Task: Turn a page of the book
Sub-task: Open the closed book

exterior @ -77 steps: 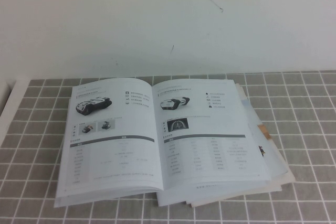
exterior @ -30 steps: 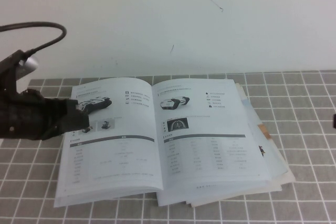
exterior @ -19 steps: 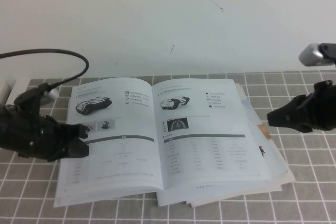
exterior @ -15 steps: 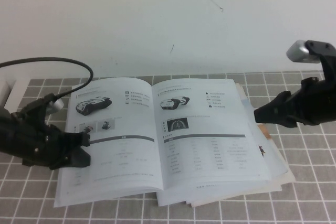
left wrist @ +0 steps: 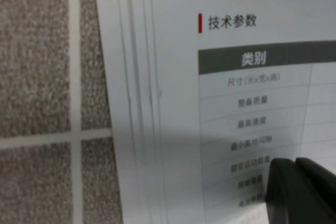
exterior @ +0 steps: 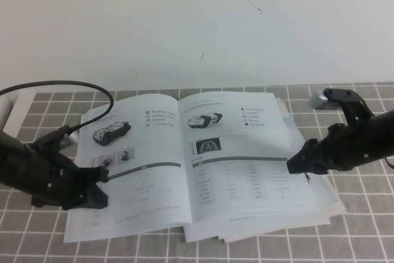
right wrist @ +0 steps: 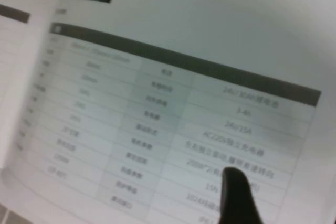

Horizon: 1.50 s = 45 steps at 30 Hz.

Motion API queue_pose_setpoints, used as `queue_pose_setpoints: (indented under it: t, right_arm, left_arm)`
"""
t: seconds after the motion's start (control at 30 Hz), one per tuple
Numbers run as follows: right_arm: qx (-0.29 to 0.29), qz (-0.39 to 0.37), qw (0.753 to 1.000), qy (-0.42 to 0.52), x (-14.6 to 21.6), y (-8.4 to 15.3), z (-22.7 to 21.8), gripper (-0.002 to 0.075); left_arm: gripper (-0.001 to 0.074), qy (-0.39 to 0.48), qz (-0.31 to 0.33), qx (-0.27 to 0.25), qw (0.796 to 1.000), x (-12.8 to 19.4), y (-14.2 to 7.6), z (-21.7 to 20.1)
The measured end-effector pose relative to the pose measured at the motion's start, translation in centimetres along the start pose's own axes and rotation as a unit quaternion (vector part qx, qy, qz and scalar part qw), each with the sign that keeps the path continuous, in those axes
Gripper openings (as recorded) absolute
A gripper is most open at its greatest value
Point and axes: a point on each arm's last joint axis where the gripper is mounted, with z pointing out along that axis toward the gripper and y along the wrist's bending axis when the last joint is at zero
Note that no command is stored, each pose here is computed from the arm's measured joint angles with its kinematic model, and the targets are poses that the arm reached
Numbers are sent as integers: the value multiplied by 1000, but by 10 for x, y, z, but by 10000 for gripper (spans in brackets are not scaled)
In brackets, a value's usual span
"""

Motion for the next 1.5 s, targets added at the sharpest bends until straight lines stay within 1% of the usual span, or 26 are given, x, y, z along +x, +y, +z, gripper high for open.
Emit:
queue_pose_setpoints:
  t: [0.2, 0.3, 0.57, 0.77, 0.97, 1.07, 1.37, 1.5]
  right_arm:
    - [24, 10, 1000, 2, 4, -13, 14, 387]
    - [23, 14, 1000, 10, 6, -16, 20, 387]
    - [14, 33, 999, 2, 5, -17, 23, 387]
    - [4, 25, 1000, 2, 5, -16, 25, 388]
    - [-3, 33, 999, -5, 2, -15, 25, 388]
    - [-17, 36, 999, -12, 1, -13, 26, 388]
    - [-88, 29, 994, -55, -7, -1, 24, 388]
    - [-102, 31, 992, -68, -9, 2, 23, 388]
  left_arm:
    - [-4, 0, 1, 1, 1000, 0, 0, 0]
    - [-4, 1, 0, 1, 1000, 0, 0, 0]
    - [-4, 1, 2, 1, 1000, 0, 0, 0]
    - [-4, 1, 1, 2, 1000, 0, 0, 0]
    - [-4, 1, 1, 2, 1000, 0, 0, 0]
    - [-4, 1, 1, 2, 1000, 0, 0, 0]
    - [-4, 1, 2, 2, 1000, 0, 0, 0]
    - [-4, 1, 3, 2, 1000, 0, 0, 0]
